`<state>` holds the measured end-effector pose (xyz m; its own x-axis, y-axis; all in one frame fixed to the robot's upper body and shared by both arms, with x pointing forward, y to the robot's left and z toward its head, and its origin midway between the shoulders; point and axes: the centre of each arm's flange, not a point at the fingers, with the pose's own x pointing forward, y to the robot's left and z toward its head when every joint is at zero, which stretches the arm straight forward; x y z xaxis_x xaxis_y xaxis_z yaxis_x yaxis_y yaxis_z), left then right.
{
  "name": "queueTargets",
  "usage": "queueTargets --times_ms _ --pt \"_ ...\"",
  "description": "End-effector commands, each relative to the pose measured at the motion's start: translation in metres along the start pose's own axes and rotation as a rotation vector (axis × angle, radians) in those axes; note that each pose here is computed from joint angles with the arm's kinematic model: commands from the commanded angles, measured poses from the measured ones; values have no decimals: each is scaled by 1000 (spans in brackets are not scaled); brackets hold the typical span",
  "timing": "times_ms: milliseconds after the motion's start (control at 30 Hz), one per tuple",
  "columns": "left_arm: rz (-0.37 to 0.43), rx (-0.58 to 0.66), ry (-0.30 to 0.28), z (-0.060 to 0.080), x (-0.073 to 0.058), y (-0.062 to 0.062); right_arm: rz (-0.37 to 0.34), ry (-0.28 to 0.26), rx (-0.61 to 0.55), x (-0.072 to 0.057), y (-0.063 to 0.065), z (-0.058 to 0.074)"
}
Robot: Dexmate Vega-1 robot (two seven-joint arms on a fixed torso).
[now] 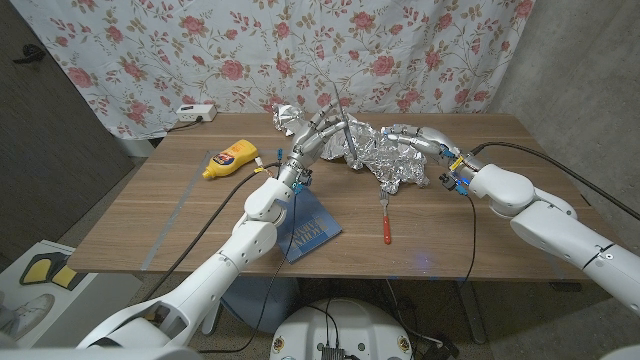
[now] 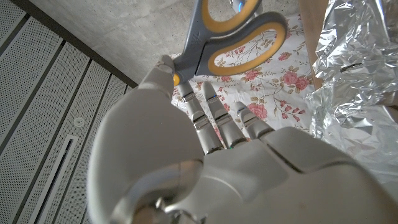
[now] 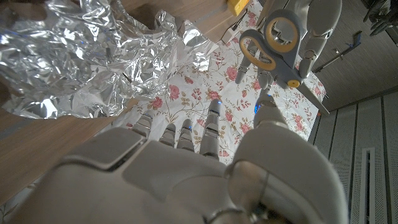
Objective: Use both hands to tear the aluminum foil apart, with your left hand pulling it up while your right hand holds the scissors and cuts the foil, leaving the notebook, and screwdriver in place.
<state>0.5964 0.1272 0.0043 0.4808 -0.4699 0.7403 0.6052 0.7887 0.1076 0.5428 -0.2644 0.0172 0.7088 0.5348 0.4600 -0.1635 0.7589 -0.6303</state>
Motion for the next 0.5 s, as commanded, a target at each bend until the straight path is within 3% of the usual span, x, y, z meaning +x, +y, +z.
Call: queueTargets --times_ms 33,500 --pt "-22 -17 -6 -1 3 0 18 -4 4 0 1 0" --pt "-21 -25 -13 1 0 0 52 -12 23 -1 3 0"
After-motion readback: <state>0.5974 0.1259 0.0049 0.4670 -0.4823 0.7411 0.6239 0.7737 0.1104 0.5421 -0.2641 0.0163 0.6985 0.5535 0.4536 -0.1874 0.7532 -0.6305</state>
